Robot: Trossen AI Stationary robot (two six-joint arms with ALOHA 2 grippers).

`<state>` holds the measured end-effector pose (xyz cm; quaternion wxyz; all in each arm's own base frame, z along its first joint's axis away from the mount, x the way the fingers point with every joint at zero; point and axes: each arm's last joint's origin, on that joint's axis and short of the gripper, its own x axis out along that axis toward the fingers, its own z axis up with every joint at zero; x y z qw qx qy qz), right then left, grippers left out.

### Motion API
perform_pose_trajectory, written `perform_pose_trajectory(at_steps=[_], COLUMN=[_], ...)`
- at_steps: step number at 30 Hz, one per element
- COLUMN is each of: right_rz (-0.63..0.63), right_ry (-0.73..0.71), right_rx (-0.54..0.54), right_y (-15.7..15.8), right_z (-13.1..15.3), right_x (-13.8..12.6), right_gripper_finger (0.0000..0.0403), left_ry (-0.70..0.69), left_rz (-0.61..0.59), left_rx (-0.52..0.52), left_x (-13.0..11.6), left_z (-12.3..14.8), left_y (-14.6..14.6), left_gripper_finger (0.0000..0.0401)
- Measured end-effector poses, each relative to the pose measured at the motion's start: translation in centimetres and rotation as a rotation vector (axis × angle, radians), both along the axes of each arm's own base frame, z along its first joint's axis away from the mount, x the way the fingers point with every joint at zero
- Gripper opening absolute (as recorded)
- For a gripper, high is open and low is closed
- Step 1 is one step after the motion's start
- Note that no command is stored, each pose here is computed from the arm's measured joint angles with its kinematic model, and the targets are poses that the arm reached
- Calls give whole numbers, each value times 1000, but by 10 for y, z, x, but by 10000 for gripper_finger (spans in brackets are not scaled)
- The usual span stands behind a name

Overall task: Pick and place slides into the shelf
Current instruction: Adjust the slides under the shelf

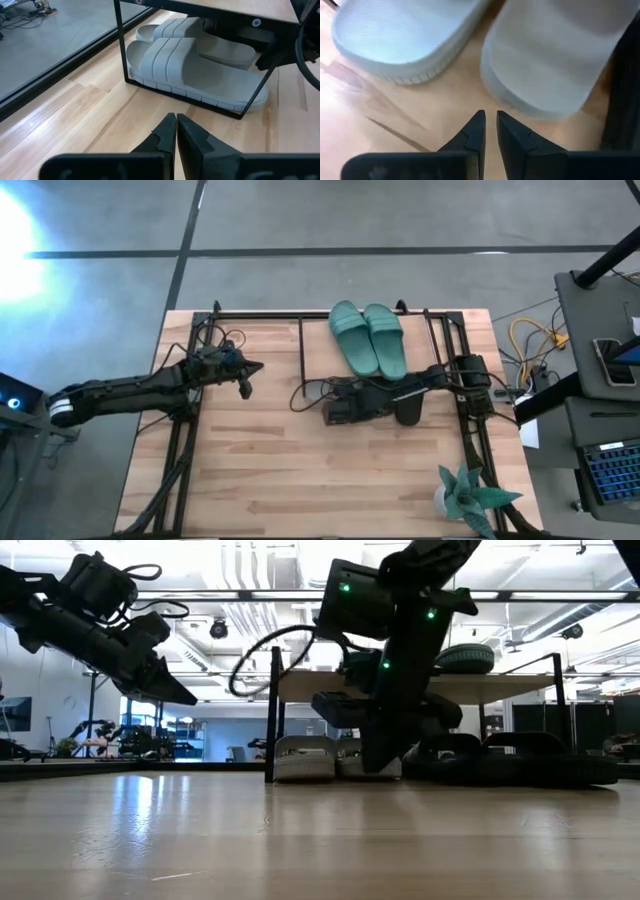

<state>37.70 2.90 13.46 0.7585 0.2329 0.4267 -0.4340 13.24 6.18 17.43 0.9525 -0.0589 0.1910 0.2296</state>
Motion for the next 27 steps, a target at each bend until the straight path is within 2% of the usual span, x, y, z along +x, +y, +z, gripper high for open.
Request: perform_pose_trajectory(at_steps=[6, 10, 14, 17, 22, 27], right_rz=[-64, -182, -337, -367, -408, -455], right_ry=[-23, -11, -3, -8, -34, -37], right_rx=[0, -19, -32, -2, 15, 8], right_y=[41, 76, 103, 106, 94, 88], right_z=[16, 32, 34, 23, -2, -10], right_x=[-14, -45, -78, -85, -91, -103], right_gripper_finger=[38, 38, 38, 38, 38, 38], left_ry=[-1, -1, -1, 2, 13, 35], left_rz=[1, 1, 1, 2, 1, 1], left_rx=[-2, -3, -2, -3, -9, -17], left_x=[0, 0, 0, 0, 1, 2], left_z=[0, 0, 0, -1, -2, -5], left_y=[0, 0, 0, 0, 0, 1], left_gripper_finger=[0, 0, 0, 0, 0, 0])
